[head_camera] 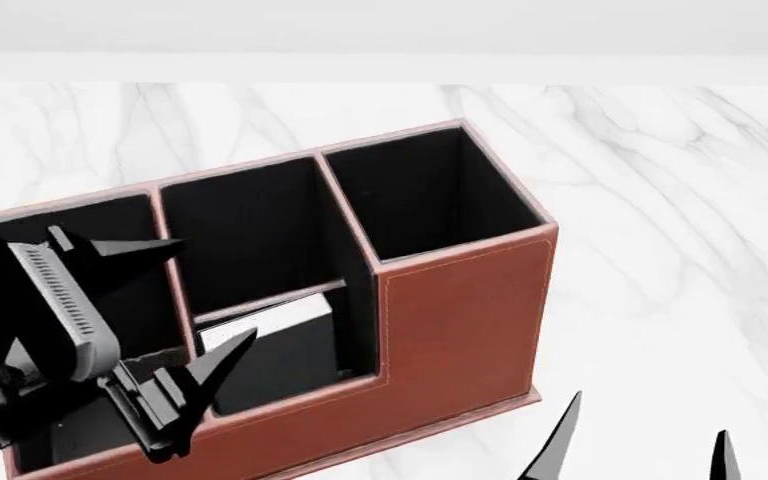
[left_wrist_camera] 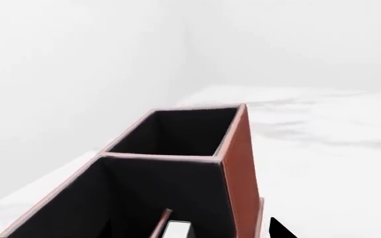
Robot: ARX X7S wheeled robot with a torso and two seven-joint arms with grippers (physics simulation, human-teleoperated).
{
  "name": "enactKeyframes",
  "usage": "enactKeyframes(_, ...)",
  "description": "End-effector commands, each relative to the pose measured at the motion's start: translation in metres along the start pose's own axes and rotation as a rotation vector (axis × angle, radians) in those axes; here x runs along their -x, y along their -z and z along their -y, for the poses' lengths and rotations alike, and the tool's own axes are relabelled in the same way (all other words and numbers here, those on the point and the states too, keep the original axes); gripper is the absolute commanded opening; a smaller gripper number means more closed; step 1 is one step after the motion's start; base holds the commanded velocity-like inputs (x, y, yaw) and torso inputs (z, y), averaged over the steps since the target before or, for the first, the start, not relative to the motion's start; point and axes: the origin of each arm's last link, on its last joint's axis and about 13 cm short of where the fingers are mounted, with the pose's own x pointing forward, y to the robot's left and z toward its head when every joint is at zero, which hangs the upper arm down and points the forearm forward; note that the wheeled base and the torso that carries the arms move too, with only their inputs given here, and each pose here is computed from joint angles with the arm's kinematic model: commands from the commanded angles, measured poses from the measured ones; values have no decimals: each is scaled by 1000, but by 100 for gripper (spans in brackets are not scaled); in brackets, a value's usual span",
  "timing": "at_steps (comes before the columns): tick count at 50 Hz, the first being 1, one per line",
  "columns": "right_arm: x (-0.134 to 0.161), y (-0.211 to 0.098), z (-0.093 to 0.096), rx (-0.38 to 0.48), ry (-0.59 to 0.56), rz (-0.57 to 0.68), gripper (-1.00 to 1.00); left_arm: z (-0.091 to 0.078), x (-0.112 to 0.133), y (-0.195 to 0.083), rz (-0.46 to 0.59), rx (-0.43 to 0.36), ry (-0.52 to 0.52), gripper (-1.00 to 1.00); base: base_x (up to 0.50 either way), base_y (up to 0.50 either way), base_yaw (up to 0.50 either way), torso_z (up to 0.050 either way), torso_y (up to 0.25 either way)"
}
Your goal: Pick up the book and place it in the back compartment of the caddy.
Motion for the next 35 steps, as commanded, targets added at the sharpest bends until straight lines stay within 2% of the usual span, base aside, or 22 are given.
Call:
enactKeyframes(1,-8,-24,-4,-1,-7,65,100,30,22,-21,44,-80,-15,100,0,0,0,0,0)
enactKeyframes(15,-8,-56,-8,-11,-12,175,100,53,45,-48,131,-157,-35,100,0,0,0,0,0)
enactKeyframes(35,5,-94,-6,-23,-18,315,100,69,62,-78,207,-268,-48,100,0,0,0,0,0)
